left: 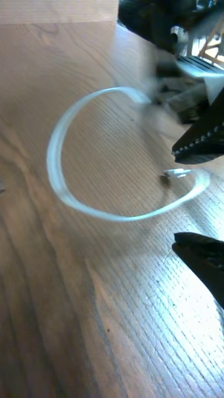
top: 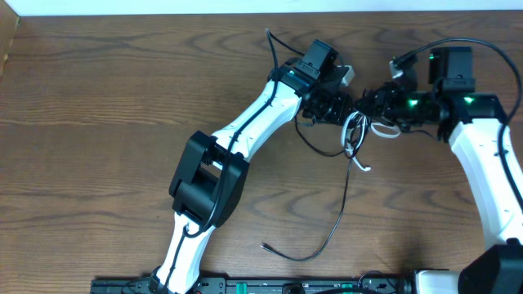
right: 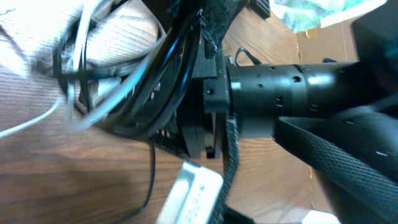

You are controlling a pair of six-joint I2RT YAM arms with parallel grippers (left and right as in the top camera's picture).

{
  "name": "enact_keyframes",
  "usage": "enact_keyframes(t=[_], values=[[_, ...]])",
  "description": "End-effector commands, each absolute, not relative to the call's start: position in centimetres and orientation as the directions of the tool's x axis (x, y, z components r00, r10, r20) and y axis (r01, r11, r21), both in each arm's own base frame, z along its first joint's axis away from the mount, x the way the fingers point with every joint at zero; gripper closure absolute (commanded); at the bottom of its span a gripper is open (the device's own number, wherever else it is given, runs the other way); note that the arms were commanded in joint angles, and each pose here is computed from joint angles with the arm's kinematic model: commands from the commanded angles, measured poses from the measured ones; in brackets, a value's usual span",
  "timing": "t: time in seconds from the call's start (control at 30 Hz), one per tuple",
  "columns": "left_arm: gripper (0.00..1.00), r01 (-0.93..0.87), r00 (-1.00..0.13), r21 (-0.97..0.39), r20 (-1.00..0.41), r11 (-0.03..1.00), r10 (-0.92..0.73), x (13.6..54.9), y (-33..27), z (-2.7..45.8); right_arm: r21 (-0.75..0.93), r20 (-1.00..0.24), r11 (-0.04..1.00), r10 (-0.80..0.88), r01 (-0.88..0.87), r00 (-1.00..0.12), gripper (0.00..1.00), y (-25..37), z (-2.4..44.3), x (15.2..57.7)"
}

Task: Untangle cables

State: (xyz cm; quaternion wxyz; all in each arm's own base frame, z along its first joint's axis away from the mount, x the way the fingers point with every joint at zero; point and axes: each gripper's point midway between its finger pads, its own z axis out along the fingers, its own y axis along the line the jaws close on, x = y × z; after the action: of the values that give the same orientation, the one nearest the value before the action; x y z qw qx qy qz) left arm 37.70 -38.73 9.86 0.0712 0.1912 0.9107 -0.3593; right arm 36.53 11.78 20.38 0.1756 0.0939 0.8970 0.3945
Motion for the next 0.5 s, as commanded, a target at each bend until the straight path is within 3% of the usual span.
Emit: enact_keyframes(t=[0.0,0.47], values=[[0.60,0.395,-0.918,-0.630,-0.255,0.669,0.303,37.6,-38.8,9.4,0.760,-0.278,0.650,0.311,-0.010,-0.909,0.99,11.4,22.2,36.8],[0.66,0.468,-0.883,-0.589,-0.297,0.659,0.363,37.6,-38.3,9.0,0.776,-0.265,0.620,0.487,0.116,-0.832,0.99,5.5,23.5,37.6]])
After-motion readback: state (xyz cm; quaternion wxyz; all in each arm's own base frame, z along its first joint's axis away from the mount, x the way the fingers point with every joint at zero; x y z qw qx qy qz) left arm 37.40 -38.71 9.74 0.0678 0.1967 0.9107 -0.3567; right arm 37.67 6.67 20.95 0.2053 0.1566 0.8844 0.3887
